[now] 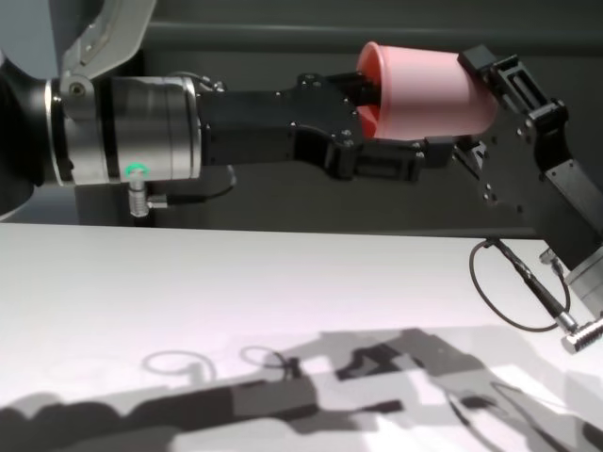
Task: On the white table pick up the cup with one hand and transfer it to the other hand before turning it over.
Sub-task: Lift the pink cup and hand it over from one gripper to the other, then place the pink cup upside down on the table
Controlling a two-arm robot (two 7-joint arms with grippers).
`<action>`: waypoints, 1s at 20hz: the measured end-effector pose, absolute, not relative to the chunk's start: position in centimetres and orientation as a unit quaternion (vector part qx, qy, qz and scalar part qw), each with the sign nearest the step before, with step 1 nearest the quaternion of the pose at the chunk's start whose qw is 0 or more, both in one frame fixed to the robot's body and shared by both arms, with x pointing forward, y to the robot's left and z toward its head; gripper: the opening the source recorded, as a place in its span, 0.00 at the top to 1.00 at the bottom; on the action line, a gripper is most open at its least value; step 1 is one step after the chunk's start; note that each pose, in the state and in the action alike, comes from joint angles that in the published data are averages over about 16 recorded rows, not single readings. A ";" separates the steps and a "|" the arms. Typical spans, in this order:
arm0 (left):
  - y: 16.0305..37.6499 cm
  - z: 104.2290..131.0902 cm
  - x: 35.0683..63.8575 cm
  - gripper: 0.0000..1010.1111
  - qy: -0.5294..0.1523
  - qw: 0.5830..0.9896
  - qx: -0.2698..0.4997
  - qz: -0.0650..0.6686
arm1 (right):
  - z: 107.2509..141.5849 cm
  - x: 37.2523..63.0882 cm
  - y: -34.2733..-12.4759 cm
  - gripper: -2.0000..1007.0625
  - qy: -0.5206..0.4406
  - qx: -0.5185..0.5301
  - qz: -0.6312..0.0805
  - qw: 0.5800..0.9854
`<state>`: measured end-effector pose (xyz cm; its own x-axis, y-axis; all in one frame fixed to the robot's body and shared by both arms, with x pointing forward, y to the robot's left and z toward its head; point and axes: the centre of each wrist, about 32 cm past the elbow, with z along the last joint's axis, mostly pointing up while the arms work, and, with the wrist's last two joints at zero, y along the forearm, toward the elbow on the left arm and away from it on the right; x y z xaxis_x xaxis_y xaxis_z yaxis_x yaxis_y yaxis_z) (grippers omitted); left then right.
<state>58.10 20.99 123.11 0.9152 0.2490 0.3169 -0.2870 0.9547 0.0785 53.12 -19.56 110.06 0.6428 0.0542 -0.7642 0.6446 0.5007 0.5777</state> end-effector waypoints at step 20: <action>25.5 120.8 53.4 0.01 -0.113 0.952 0.062 0.278 | 110.1 53.1 -19.6 0.25 0.378 0.463 -0.189 0.779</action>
